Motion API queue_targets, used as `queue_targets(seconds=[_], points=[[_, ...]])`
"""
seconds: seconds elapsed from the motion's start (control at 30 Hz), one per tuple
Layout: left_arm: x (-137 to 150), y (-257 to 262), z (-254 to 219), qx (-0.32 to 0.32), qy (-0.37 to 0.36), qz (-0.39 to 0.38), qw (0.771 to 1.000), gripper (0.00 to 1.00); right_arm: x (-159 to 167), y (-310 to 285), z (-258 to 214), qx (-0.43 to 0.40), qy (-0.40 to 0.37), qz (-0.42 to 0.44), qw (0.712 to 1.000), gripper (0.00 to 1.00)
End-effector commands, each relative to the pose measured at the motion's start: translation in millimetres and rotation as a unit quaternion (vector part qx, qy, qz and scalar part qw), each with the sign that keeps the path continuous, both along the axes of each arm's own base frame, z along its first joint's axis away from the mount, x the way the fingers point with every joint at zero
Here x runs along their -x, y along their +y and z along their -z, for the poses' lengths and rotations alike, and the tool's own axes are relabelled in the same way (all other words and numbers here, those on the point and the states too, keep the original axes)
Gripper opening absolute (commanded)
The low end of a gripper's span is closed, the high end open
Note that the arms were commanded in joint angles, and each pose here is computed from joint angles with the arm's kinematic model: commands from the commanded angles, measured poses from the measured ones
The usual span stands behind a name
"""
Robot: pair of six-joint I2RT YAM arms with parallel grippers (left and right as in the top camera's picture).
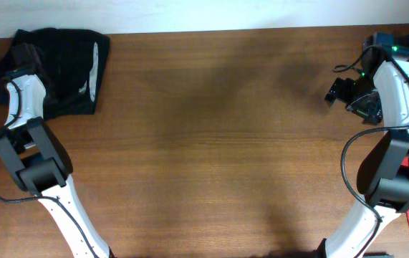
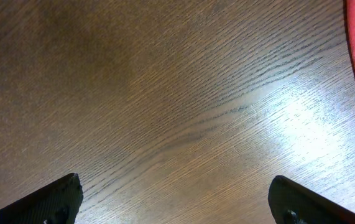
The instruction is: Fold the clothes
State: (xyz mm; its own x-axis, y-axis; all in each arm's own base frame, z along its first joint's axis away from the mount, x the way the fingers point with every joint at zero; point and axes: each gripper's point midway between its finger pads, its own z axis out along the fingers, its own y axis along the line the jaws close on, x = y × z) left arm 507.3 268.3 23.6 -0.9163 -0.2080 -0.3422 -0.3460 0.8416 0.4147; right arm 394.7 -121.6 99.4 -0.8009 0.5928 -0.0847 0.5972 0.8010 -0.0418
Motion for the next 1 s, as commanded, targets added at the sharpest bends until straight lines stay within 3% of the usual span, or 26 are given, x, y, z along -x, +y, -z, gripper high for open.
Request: queue_targets(seconds=[0.0, 0.17, 0.23, 0.3, 0.37, 0.47, 0.63, 0.73, 0.8, 0.97], points=[[5.9, 2.5, -43.3, -0.062, 0.003, -0.016, 0.998, 0.99, -3.3, -3.2, -8.5, 0.006, -0.012, 0.006, 1.000, 0.99], [-5.0, -60.7, -119.3, -0.058, -0.059, 0.000, 0.997, 0.99, -3.3, -3.2, -8.5, 0.006, -0.012, 0.006, 1.000, 0.99], [-13.4, -125.0, -154.9, 0.046, -0.115, 0.063, 0.990, 0.99, -3.3, -3.2, -8.5, 0.006, -0.012, 0.006, 1.000, 0.99], [-1.0, -172.9, -192.4, 0.137, -0.154, 0.088, 0.975, 0.99, -3.3, -3.2, -8.5, 0.006, -0.012, 0.006, 1.000, 0.99], [47.3, -200.8, -218.8, 0.208, -0.133, 0.071, 0.966, 0.99, -3.3, -3.2, -8.5, 0.006, -0.012, 0.006, 1.000, 0.99], [92.0, -232.5, -235.2, 0.272, -0.096, 0.087, 0.953, 0.99, -3.3, -3.2, -8.5, 0.006, -0.012, 0.006, 1.000, 0.99], [173.8, -274.1, -305.0, 0.258, -0.171, 0.157, 0.938, 0.99, -3.3, -3.2, -8.5, 0.006, -0.012, 0.006, 1.000, 0.99], [225.2, -311.5, -279.9, 0.277, -0.190, 0.202, 0.920, 0.99, -3.3, -3.2, -8.5, 0.006, -0.012, 0.006, 1.000, 0.99], [266.3, -323.4, -244.7, 0.318, -0.189, 0.161, 0.915, 0.99, -3.3, -3.2, -8.5, 0.006, -0.012, 0.006, 1.000, 0.99], [314.0, -317.7, -214.9, 0.325, -0.126, 0.127, 0.929, 0.99, -3.3, -3.2, -8.5, 0.006, -0.012, 0.006, 1.000, 0.99]])
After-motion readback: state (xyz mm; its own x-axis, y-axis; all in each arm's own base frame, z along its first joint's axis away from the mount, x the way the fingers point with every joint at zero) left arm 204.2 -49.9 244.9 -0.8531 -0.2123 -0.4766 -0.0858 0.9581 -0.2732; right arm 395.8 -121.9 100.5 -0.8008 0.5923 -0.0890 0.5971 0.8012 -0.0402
